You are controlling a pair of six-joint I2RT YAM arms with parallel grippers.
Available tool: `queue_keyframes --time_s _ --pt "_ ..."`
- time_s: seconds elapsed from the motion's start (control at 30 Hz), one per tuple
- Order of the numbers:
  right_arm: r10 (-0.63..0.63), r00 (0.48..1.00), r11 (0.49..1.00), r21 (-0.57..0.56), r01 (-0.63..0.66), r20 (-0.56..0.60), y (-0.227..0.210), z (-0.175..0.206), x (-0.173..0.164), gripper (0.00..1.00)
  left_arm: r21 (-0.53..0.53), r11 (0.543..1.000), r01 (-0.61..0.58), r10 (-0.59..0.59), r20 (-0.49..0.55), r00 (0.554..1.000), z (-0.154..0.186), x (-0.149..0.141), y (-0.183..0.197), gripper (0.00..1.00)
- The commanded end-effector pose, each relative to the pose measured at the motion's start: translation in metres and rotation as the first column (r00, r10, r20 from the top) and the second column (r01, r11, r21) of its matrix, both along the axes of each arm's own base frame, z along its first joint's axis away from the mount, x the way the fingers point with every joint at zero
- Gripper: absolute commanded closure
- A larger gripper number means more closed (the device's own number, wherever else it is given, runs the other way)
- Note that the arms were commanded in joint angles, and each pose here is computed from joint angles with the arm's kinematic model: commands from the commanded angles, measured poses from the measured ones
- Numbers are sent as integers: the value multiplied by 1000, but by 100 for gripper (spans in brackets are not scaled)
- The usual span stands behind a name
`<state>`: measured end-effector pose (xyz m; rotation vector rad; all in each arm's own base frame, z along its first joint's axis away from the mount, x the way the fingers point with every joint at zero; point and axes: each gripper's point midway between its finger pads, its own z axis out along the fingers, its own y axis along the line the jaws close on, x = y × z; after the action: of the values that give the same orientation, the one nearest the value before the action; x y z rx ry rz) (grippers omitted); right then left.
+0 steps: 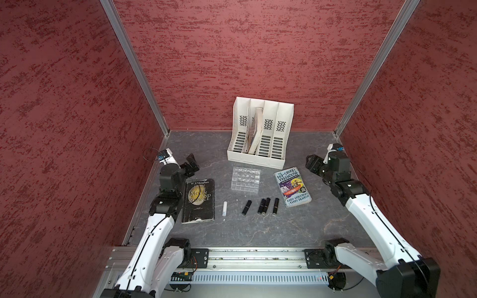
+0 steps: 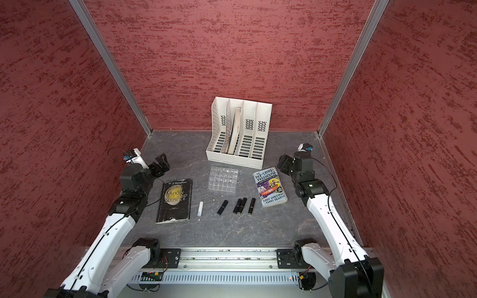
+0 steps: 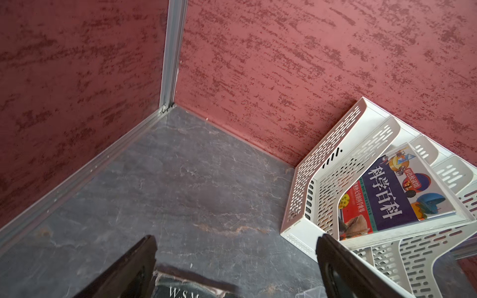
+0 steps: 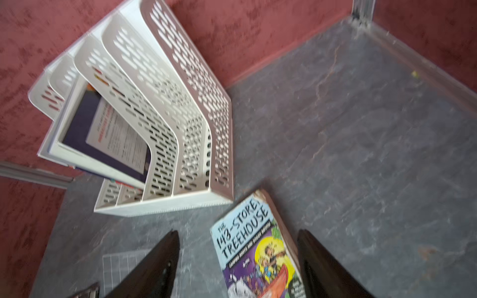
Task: Arrange the lipsticks in the organizer
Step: Pick up the lipstick at the center of the board.
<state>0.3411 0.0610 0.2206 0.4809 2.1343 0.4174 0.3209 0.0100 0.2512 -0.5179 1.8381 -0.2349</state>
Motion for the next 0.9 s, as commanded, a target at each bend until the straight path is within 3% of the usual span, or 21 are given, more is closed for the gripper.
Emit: queue_keyframes --time_s 0.0,0.1,0.2,0.33,0.43,0.57,0.73,0.87 --pt "70 989 997 28 -67 -128 34 -24 -18 27 -54 988 145 -154 -251 956 -40 -16 -35 0" --pt "128 983 991 -28 -133 -132 69 -27 -25 29 66 973 221 -174 -419 891 -61 -31 -59 0" --pt "201 969 975 -63 -211 -147 109 -28 -27 31 84 965 248 -166 -534 829 -81 -53 -82 0" --pt "335 927 925 -126 -357 -167 168 -26 -40 37 89 959 270 -154 -635 757 -111 -85 -114 0" --pt "406 897 892 -140 -431 -171 199 -28 -55 45 131 942 308 -146 -667 731 -122 -103 -131 2" --pt "451 871 870 -121 -478 -196 219 -39 -67 59 4 929 370 -259 -707 658 -140 -119 -156 13" --pt "472 857 858 -119 -501 -207 230 -46 -71 65 -109 910 401 -331 -772 543 -163 -131 -165 27" --pt "483 851 851 -118 -512 -207 236 -49 -69 66 -267 888 374 -434 -753 494 -176 -128 -172 39"
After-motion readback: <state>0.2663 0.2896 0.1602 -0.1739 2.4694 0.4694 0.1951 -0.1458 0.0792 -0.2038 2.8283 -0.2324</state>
